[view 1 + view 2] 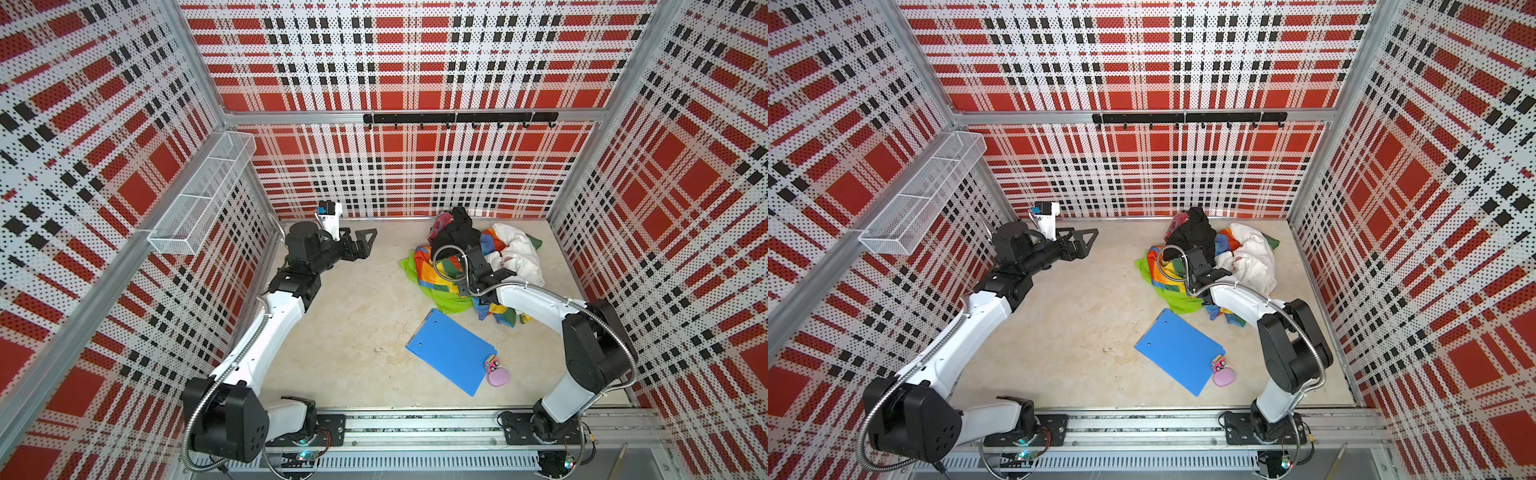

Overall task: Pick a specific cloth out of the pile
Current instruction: 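Lower the right gripper onto the black shirt and close on it, then lift the black shirt high out of the pile with the right gripper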

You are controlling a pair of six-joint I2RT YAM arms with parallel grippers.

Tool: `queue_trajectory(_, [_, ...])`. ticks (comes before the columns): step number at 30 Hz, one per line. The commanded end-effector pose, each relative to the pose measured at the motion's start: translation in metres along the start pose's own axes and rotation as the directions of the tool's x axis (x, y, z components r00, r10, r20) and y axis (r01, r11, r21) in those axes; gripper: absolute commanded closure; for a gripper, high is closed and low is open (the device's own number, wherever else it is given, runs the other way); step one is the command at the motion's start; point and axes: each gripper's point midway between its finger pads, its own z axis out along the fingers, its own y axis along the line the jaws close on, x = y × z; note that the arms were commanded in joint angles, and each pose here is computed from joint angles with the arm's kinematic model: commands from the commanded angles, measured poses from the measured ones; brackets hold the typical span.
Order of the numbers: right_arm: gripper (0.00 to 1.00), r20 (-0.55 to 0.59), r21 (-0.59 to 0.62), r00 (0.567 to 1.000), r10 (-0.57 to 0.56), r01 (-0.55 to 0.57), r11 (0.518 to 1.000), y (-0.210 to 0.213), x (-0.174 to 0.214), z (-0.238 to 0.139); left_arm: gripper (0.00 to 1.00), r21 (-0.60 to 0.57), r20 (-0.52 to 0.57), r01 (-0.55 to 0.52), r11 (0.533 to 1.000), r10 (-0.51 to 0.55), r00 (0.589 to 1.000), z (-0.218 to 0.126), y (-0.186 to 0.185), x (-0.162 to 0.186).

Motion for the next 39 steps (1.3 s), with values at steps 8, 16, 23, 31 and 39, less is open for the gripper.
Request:
queue_trajectory(8, [0.15, 0.228, -0.257, 0.955, 0.189, -0.128, 0.958, 0.013, -0.114, -0.067, 0.01, 0.026, 0.026, 0.005, 1.000, -0.006, 1.000, 0.000, -0.002, -0.007])
queue_trajectory(16, [0.11, 0.236, -0.269, 0.907, 0.348, -0.283, 0.921, 0.003, -0.177, -0.018, 0.01, 0.023, 0.029, -0.001, 1.000, 0.000, 1.000, -0.001, -0.003, -0.007])
queue_trajectory(23, [0.20, 0.167, -0.111, 0.923, 0.347, -0.332, 0.937, -0.005, -0.173, 0.038, 0.01, 0.026, 0.031, -0.001, 1.000, 0.000, 1.000, -0.001, -0.003, -0.008])
queue_trajectory(31, [0.57, 0.160, -0.030, 0.927, 0.338, -0.338, 0.941, -0.020, -0.159, 0.051, 0.01, 0.030, 0.034, 0.009, 1.000, -0.010, 0.999, -0.002, -0.001, -0.009])
queue_trajectory(39, [0.96, 0.290, -0.070, 0.904, 0.315, -0.308, 0.949, -0.031, -0.202, -0.001, 0.01, 0.035, 0.050, 0.002, 0.999, -0.004, 0.999, -0.006, -0.004, -0.013])
